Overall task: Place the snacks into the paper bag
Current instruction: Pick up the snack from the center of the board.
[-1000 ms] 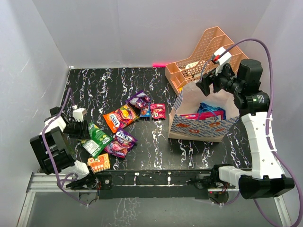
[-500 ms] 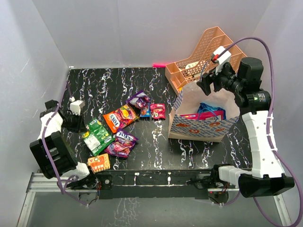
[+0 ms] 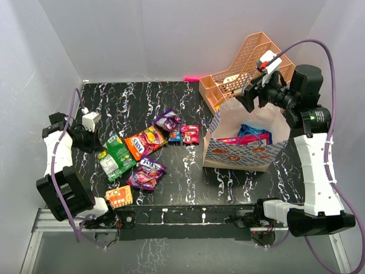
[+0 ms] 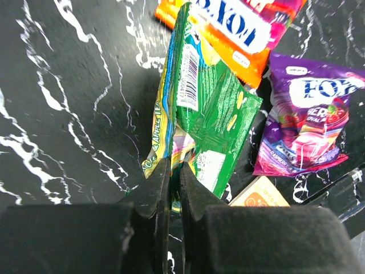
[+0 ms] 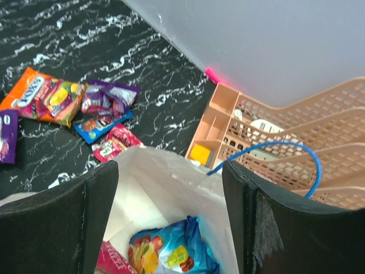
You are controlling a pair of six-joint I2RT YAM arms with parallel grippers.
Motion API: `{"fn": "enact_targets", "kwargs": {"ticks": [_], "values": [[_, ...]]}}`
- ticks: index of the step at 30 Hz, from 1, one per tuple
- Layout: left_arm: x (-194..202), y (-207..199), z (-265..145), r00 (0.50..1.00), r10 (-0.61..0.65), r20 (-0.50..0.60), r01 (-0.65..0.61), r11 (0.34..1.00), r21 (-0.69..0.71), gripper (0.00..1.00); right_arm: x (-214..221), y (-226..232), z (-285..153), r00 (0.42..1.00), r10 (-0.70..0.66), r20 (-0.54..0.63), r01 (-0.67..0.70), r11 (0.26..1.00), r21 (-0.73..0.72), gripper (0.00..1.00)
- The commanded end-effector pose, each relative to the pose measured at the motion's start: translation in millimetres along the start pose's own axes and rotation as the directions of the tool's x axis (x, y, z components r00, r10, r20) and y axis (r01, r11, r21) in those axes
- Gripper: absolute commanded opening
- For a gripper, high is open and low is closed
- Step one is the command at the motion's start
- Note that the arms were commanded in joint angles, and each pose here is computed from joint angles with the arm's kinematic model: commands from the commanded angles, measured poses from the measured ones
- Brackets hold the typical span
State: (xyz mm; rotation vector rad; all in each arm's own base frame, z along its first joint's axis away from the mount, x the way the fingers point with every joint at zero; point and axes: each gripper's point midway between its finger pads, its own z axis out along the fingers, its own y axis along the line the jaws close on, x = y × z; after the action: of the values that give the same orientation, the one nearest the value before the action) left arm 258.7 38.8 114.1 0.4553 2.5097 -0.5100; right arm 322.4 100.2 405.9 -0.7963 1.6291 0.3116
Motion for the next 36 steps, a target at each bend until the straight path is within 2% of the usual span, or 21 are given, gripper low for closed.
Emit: {"fn": "enact_targets", "kwargs": {"ticks": [1,9,14,19,26,36], "values": [[-51,-32,-37,0.979,0.113,0.168,-0.12,0.992,0.032,0.0,-49,-2,-1,0.992,-0.031,0.125,0.034,0.999,-0.024,0.77],[-102,-64,-69,0.941,0.174,0.291,-0.19,0.981,0.027,0.0,-88,26,22,0.973,0.047,0.225,0.003,0.976,-0.216,0.76],[-136,-98,-78,0.906,0.237,0.351,-0.27,0.962,0.048,0.0,-105,76,52,0.967,0.061,0.246,0.031,0.935,-0.353,0.76],[-167,-138,-84,0.857,0.291,0.425,-0.365,0.926,0.102,0.0,-112,137,79,0.964,0.086,0.253,0.054,0.865,-0.5,0.76],[-191,-172,-90,0.803,0.367,0.47,-0.474,0.871,0.13,0.0,-104,189,110,0.962,0.174,0.212,-0.004,0.781,-0.624,0.76],[-193,-220,-106,0.719,0.411,0.56,-0.595,0.781,0.19,0.0,-86,207,142,0.956,0.273,0.104,-0.134,0.728,-0.673,0.77]]}}
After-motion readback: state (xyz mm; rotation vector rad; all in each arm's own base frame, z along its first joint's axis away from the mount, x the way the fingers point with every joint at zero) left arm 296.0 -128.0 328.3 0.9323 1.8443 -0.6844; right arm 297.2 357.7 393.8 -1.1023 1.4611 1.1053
